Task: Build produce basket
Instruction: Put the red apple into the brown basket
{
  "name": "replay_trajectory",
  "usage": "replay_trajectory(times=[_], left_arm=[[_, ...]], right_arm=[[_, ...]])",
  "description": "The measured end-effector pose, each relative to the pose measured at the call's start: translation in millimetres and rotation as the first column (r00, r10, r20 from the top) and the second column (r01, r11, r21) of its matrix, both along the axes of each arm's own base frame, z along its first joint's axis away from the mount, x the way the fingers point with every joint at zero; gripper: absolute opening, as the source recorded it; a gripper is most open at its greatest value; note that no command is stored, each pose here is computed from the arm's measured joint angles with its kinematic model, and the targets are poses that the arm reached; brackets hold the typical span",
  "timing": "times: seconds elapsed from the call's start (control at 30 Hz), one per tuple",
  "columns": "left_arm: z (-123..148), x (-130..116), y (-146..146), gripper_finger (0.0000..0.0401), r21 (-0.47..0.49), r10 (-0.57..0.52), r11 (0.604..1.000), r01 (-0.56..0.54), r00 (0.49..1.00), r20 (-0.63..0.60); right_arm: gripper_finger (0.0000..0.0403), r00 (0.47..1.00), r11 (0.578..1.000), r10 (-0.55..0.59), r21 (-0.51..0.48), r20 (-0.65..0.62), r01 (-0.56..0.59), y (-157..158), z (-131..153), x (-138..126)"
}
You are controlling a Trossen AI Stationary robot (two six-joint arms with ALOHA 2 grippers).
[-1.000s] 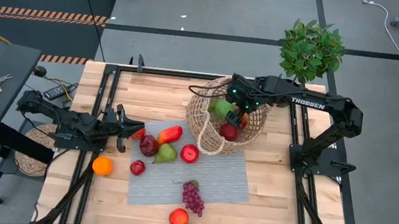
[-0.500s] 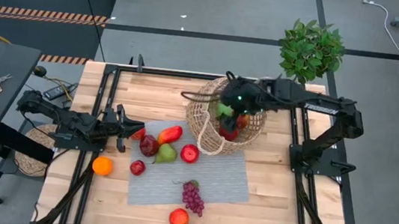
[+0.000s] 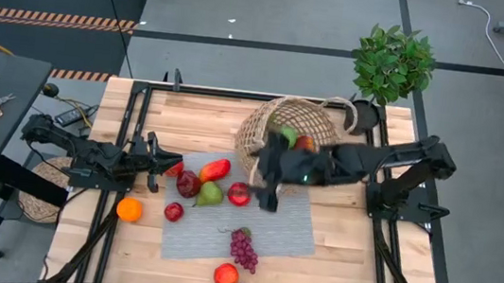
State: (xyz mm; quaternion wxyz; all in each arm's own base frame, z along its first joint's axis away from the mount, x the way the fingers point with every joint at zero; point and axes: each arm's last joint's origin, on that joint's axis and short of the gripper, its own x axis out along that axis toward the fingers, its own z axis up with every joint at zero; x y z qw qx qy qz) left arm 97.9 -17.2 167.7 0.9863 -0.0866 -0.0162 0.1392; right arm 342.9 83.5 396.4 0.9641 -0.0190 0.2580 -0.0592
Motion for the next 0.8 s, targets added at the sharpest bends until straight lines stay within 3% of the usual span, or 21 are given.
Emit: replay_trajectory(times=[0.13,0.27,0.47,0.8], left_arm=[[0,0,0,0.0048,0.0,0.0,1.0,0.0,1.0,0.001],[0,0,0,0.0048,-0.001,0.0,1.0,0.0,1.0,0.003],[0,0,0,0.0048,0.0,0.0,1.0,0.0,1.0,0.0],[0,0,0,0.0048,0.0,0.0,1.0,0.0,1.0,-0.001]], right_arm=[[0.0373,0.992,0.992,0.122,0.02,-0.024,-0.122,29,-11,3],[0.0373,0.987,0.988,0.154,0.036,-0.045,-0.152,53,-18,0],[0.0373,0.976,0.959,0.215,0.197,-0.036,-0.204,71,-17,-7],[0.0373,0.966,0.954,0.256,0.172,-0.04,-0.246,96,-49,20]])
